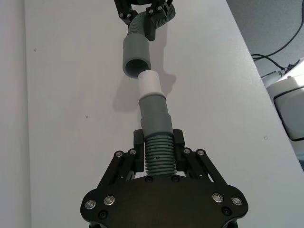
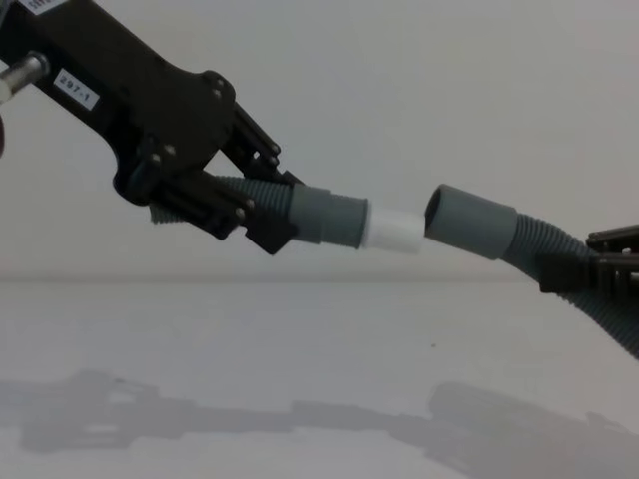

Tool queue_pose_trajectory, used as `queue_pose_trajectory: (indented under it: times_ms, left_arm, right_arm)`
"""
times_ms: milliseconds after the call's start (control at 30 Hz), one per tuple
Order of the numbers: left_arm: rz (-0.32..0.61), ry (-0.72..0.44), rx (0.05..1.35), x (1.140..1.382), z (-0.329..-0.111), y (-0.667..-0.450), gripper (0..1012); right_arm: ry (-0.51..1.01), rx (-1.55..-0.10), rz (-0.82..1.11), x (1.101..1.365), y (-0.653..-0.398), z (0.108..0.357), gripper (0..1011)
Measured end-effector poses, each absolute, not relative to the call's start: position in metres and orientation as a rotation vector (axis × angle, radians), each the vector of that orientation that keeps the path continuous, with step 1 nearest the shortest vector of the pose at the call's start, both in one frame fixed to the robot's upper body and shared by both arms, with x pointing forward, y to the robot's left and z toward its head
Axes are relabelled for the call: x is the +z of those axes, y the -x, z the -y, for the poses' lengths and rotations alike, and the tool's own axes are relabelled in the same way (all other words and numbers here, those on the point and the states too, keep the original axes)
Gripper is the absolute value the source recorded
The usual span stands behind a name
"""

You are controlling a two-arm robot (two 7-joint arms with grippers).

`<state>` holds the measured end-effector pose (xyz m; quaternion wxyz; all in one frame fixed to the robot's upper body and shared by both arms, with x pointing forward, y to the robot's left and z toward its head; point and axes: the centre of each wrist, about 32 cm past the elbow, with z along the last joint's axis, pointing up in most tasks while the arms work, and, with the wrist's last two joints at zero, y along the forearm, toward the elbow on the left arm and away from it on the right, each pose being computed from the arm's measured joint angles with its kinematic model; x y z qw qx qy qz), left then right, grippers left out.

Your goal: Use both hands to pick up one end of the pipe from the table, align the ends, and insert them.

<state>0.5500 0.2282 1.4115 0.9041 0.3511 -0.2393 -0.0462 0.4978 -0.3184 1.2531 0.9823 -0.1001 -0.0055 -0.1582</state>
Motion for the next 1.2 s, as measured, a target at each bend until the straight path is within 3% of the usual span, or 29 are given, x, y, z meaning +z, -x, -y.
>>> queue_pose_trajectory:
  times_ms: [1200]
  left_arm:
    - [0.509, -0.740, -0.125, 1.4198, -0.2230, -0.5519, 339]
  right_arm:
    - [0.201, -0.318, 0.011, 1.2531, -0.4978, 0.3184, 178]
